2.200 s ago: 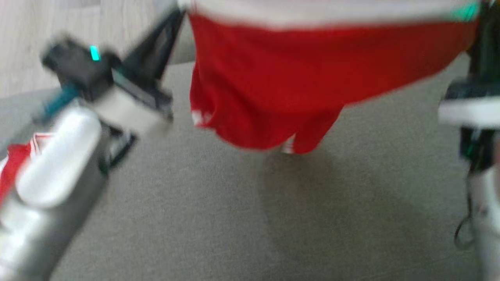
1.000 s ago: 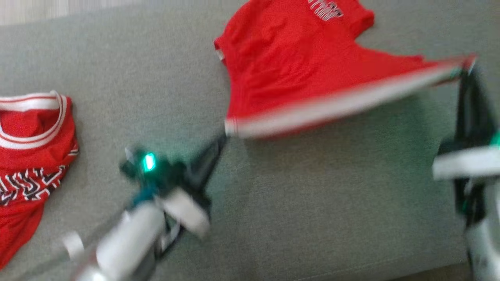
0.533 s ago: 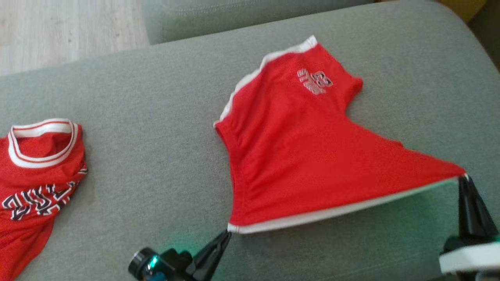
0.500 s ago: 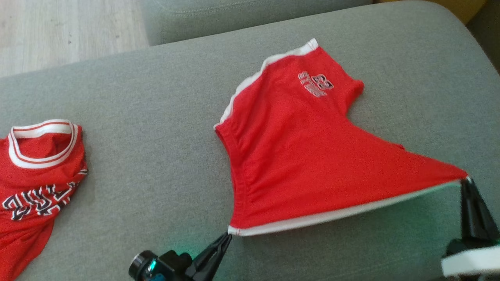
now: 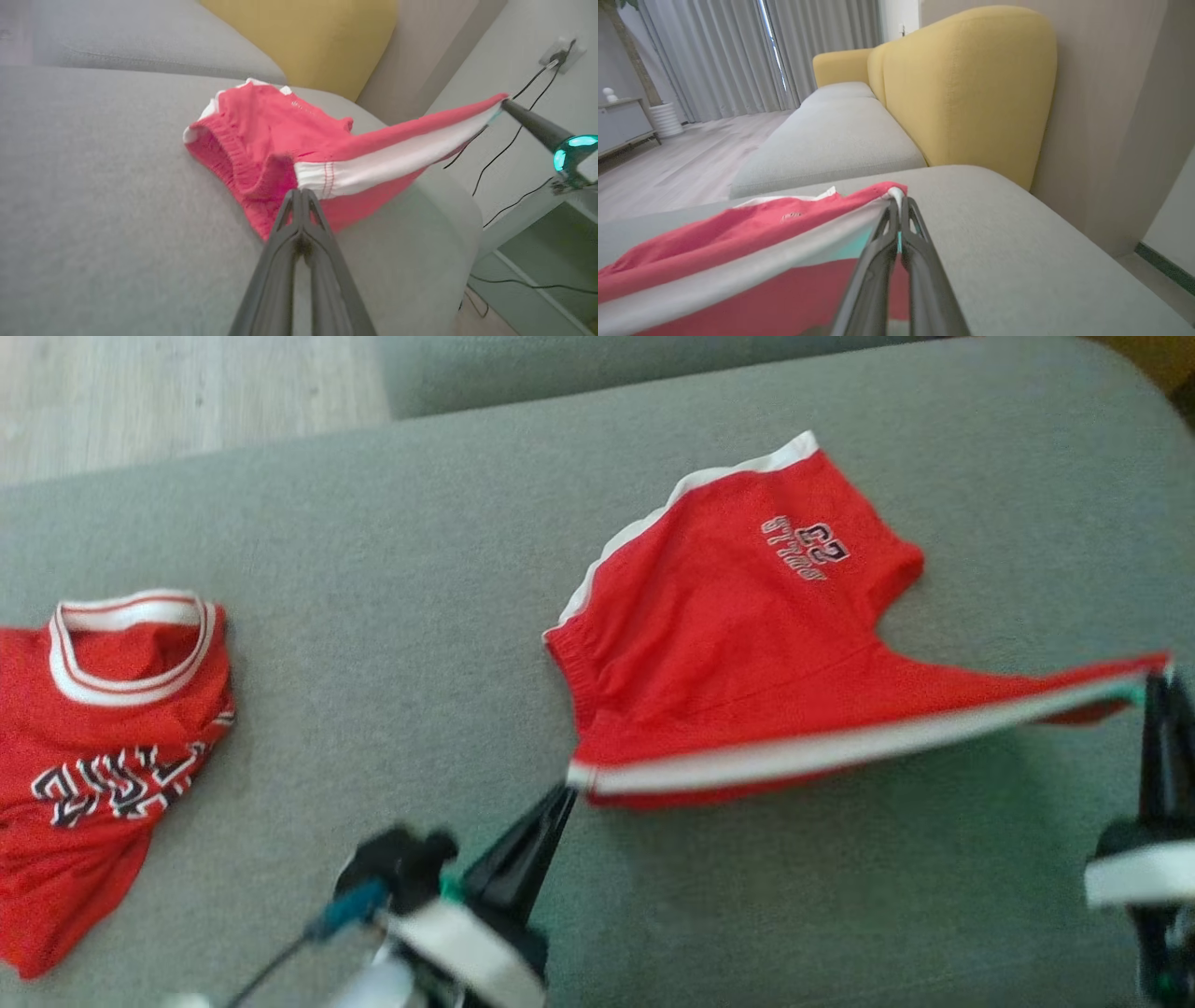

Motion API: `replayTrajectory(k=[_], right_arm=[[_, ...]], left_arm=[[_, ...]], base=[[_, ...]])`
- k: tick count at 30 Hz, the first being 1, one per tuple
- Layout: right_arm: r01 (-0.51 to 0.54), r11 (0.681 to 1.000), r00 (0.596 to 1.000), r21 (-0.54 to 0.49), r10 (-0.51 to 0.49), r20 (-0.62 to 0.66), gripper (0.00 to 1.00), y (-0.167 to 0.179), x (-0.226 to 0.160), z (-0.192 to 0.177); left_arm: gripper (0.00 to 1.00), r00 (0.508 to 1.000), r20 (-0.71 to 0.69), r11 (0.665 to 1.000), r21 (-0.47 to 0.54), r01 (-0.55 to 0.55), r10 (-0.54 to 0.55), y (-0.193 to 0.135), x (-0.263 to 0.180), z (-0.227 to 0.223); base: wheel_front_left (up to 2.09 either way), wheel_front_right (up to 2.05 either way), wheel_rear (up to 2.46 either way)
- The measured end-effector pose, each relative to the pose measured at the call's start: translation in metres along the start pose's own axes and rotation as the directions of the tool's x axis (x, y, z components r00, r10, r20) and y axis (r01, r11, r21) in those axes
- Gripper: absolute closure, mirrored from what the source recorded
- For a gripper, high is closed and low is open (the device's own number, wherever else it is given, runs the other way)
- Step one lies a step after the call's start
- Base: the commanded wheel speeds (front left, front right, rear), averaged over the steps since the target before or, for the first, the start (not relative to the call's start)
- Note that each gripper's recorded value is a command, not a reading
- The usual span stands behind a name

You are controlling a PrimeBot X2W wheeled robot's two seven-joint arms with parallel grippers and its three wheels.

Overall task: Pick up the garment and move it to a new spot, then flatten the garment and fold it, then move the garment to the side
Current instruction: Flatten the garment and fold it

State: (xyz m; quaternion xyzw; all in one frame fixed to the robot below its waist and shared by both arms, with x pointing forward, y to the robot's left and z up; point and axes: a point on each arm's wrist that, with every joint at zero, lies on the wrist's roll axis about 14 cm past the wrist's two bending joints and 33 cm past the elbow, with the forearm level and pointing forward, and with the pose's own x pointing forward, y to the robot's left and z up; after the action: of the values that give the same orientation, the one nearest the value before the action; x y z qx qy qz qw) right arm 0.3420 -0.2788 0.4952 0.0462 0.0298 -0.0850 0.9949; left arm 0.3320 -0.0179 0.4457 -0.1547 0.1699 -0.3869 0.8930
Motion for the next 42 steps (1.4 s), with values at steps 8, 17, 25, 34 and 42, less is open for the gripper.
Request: replayTrajectory(k=[8, 17, 25, 34, 42], right_arm=[[-0.083, 0.994, 0.996, -0.065, 0.084, 0.019, 1.00, 0.022, 0.086, 0.007], [-0.210, 0.970, 0.977, -0.119, 0.206, -0.044, 1.00, 0.066, 0.167, -0.013], [-0.278, 0.952, 0.954, -0.132, 0.257, -0.154, 1.00, 0.094, 0.204, -0.044], [-0.317, 0.937, 0.932, -0.145, 0.280, -0.230, 0.00, 0.112, 0.221, -0.072], [-0.320, 0.941, 0.943, -0.111, 0.305, -0.136, 0.00, 0.122, 0.217, -0.054]], left_arm=[[1.00, 0.996, 0.081, 0.992, -0.121, -0.028, 0.038, 0.033, 0.047, 0.045], [1.00, 0.990, 0.022, 0.972, -0.192, -0.134, 0.141, 0.086, 0.064, 0.036], [1.00, 0.978, 0.017, 0.957, -0.207, -0.202, 0.210, 0.114, 0.067, 0.033], [0.78, 0.972, 0.000, 0.951, -0.208, -0.228, 0.233, 0.124, 0.069, 0.024], [0.00, 0.961, 0.069, 0.953, -0.168, -0.253, 0.267, 0.129, 0.063, 0.033]], base=[[0.00, 0.00, 0.00], [0.00, 0.00, 0.00], [0.00, 0.00, 0.00], [0.00, 0.00, 0.00], [0.00, 0.00, 0.00]])
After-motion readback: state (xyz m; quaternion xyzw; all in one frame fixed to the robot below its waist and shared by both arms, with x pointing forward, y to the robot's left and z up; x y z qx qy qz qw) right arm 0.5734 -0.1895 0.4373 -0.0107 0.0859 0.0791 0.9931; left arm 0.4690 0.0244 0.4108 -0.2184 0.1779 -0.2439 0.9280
